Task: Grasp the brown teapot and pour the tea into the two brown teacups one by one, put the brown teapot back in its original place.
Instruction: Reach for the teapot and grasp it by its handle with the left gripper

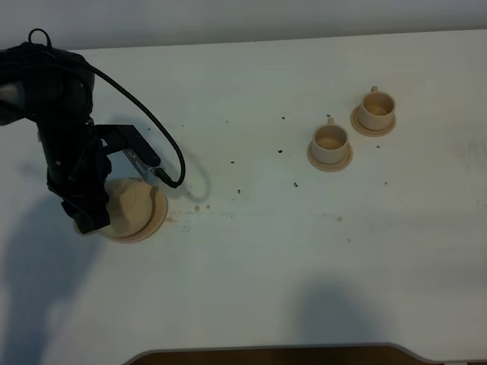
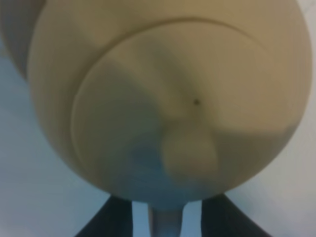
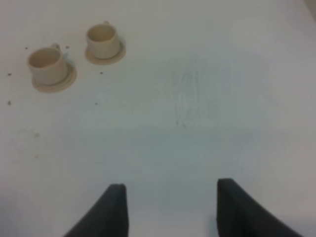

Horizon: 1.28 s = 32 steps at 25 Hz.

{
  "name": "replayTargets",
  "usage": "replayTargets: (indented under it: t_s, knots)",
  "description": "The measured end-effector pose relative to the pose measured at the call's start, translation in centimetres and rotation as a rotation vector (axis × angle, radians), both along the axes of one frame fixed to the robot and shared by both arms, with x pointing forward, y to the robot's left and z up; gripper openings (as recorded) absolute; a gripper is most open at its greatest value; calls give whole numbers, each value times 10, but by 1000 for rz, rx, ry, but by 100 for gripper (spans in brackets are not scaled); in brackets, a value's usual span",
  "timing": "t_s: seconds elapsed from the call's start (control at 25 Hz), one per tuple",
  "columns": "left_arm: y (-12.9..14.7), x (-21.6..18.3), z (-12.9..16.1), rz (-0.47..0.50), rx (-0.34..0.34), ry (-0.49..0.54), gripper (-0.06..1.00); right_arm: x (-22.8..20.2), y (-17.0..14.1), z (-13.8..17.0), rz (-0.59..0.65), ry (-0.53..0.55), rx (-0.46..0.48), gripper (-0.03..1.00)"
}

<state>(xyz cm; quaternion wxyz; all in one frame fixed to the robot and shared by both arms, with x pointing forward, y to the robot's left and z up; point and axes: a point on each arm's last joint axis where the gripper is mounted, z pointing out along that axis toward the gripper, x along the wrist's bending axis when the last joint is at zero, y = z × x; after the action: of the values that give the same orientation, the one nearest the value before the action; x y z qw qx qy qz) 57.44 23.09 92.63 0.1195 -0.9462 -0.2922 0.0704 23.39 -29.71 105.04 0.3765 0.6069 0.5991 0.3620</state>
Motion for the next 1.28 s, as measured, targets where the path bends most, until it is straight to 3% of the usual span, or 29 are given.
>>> replayTargets:
  t_s: [0.36,0.76,1.28]
  knots:
    - [0,1,0,-10,-6,-4,30,0,0,0,0,0,-1,44]
    - [0,1,-1,-30,-11,-2,12,0,0,0,0,0,0,44]
    - [-2,2,9,-64,-42,-48,12,0,0,0,0,0,0,43]
